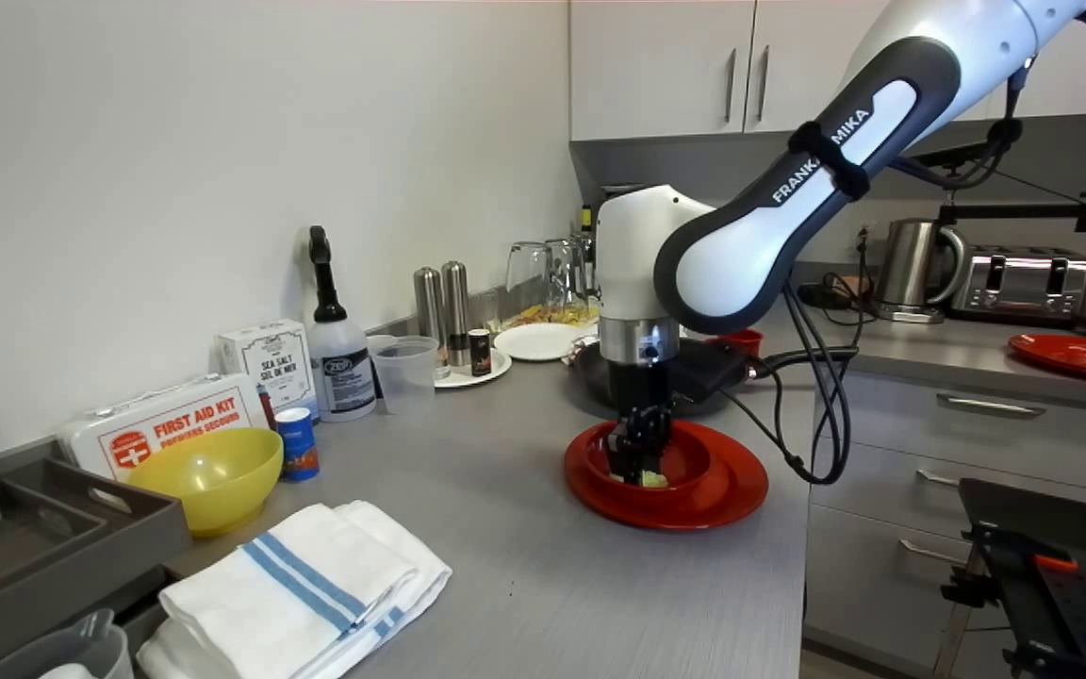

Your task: Clean the plate and the bowl with the sponge

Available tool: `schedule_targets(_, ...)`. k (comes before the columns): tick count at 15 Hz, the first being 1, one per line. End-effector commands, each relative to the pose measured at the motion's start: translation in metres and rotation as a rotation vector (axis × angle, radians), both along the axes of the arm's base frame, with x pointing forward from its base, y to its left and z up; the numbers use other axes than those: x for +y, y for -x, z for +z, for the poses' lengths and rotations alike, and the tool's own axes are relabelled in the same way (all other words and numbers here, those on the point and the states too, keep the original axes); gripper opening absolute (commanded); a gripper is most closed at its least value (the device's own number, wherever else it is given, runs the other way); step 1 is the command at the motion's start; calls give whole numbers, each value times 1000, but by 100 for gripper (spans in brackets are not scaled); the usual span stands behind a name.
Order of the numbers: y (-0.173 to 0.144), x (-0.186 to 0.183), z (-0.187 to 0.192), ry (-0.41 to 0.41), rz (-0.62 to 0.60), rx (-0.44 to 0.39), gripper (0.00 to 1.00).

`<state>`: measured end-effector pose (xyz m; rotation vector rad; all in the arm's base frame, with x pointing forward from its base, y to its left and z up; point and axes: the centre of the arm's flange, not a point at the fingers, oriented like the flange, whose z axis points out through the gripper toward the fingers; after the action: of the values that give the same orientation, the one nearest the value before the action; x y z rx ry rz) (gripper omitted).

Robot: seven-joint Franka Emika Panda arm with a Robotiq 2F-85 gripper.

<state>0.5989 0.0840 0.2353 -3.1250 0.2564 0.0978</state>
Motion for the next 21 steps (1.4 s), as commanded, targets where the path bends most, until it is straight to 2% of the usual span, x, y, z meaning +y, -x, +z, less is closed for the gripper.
schedule_targets(1, -4, -7, 11, -133, -62, 13, 25)
schedule_targets(4, -4, -13, 16, -213, -117, 15, 25)
schedule_targets(14, -1, -37, 53, -314, -169, 43, 25)
schedule_targets(21, 10, -48, 38, -369, -232, 159, 25)
